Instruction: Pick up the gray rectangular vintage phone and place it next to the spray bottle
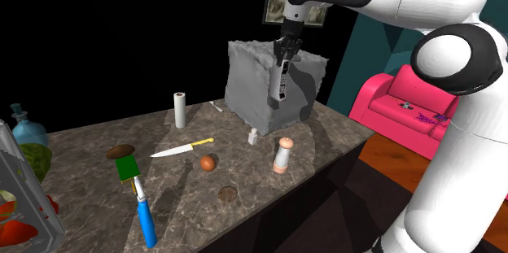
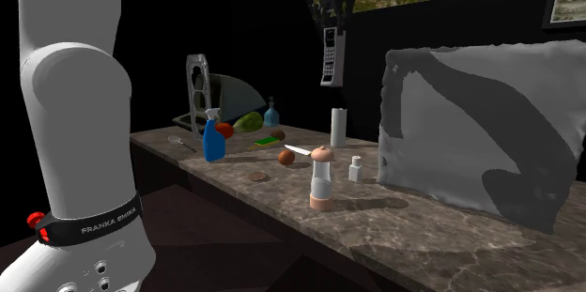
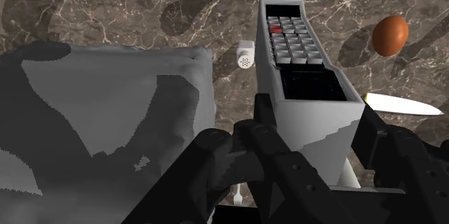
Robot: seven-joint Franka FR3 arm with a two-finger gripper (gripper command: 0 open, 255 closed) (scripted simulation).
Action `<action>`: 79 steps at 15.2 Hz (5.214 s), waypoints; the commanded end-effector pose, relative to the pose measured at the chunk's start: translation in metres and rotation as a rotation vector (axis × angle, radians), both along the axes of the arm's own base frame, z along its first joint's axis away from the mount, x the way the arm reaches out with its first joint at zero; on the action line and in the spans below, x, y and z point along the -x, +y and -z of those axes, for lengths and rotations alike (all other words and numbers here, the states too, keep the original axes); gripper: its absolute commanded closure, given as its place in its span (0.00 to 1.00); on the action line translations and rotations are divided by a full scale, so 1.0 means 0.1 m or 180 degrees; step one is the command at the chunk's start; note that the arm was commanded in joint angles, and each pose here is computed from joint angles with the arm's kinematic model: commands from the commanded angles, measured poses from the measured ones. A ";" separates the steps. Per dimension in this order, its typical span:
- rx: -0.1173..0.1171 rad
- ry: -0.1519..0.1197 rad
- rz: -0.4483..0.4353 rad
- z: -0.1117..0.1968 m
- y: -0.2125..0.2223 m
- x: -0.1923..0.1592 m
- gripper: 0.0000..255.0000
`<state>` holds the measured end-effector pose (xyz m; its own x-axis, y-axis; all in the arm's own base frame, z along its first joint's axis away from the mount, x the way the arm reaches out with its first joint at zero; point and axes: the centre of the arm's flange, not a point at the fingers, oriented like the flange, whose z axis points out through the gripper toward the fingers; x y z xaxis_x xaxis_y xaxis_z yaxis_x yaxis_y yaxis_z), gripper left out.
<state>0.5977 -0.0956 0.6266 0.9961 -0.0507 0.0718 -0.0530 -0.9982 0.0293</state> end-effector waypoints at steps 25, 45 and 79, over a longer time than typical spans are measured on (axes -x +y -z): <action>0.0001 -0.0002 0.0003 -0.03 3.25 1.07 1.00; 0.0001 -0.0002 0.0003 0.44 4.68 1.55 1.00; 0.0001 -0.0002 0.0003 2.23 4.68 1.55 1.00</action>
<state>0.4432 0.3735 0.4086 0.9961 -0.0514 0.0715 -0.0536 -0.9981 0.0302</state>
